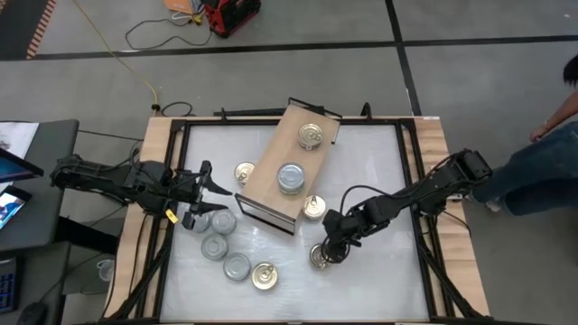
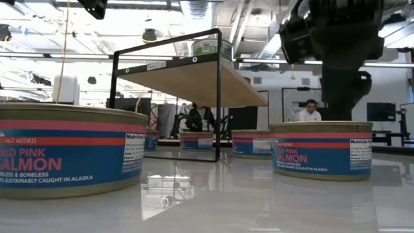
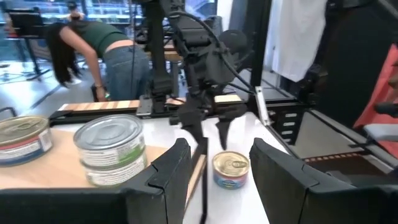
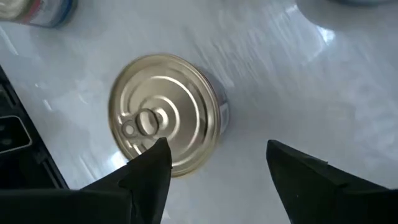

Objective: Stack canned seafood by type on shelf
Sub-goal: Stack the blue tuna can on top of the other blue tuna can

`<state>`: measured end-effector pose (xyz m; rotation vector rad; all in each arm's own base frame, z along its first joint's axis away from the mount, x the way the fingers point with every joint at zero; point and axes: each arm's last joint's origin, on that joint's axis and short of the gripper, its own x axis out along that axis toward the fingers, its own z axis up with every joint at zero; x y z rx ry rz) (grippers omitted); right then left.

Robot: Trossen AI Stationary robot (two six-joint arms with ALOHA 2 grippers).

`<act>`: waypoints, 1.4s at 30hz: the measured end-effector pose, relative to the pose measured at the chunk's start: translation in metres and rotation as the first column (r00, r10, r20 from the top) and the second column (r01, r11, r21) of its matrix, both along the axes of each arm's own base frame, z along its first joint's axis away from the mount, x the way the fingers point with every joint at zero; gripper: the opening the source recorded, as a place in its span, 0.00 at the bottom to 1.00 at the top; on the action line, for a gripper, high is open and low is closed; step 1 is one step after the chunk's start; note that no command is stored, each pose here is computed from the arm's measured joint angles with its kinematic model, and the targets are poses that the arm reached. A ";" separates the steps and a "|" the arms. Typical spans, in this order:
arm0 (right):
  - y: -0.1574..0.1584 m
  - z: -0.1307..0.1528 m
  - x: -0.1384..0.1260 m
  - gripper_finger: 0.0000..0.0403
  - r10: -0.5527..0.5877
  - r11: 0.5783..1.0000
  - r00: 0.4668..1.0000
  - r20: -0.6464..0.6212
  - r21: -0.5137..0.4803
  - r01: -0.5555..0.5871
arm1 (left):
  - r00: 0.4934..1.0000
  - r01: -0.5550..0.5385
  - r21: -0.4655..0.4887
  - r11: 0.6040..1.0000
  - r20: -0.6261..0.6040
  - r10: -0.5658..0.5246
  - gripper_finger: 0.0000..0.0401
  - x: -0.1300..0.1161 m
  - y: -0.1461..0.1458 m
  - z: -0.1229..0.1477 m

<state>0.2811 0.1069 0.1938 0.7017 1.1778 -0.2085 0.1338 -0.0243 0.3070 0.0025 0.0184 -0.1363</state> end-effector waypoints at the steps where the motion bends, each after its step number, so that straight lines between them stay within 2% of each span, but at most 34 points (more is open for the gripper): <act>1: -0.001 -0.001 0.000 0.69 -0.002 1.000 1.000 0.001 0.004 0.002 | 1.000 -0.014 0.000 1.000 0.000 0.014 0.40 0.000 0.000 0.000; 6: -0.002 0.000 0.002 0.62 -0.008 1.000 1.000 0.013 0.008 0.008 | 0.998 -0.068 0.003 0.998 -0.012 0.068 0.40 0.000 0.002 -0.001; 13: 0.001 -0.021 0.010 0.47 0.001 1.000 1.000 -0.029 0.005 -0.001 | 0.998 -0.057 0.003 0.998 -0.021 0.057 0.40 0.000 0.002 -0.002; 17: 0.001 -0.021 0.011 0.38 0.005 1.000 0.999 -0.033 0.002 -0.005 | 0.998 -0.057 0.002 0.998 -0.020 0.057 0.40 0.000 0.002 -0.002; 24: -0.005 -0.023 0.004 0.16 -0.016 0.999 0.993 -0.119 -0.033 0.012 | 0.998 -0.057 0.000 0.998 -0.020 0.057 0.40 0.000 0.002 -0.002; 28: -0.015 -0.025 -0.002 0.04 -0.062 0.993 0.980 -0.189 -0.109 0.042 | 0.998 -0.057 -0.005 0.998 -0.020 0.057 0.40 0.000 0.002 -0.002; 32: -0.029 -0.033 -0.009 0.07 -0.104 0.979 0.953 -0.283 -0.197 0.049 | 0.998 -0.057 -0.005 0.998 -0.024 0.056 0.40 0.000 0.002 -0.002; 35: -0.038 -0.027 -0.011 0.11 -0.115 0.976 0.944 -0.308 -0.211 0.050 | 0.998 -0.057 -0.010 0.998 -0.042 0.057 0.40 0.000 0.002 -0.004; 38: -0.049 -0.018 -0.024 0.12 -0.150 0.959 0.911 -0.385 -0.279 0.040 | 0.997 -0.057 -0.009 0.998 -0.056 0.057 0.40 0.000 0.002 -0.005; 42: -0.057 0.017 -0.029 0.12 -0.159 0.941 0.942 -0.295 -0.335 0.053 | 0.996 -0.052 -0.006 0.999 -0.070 0.052 0.40 0.000 0.002 -0.007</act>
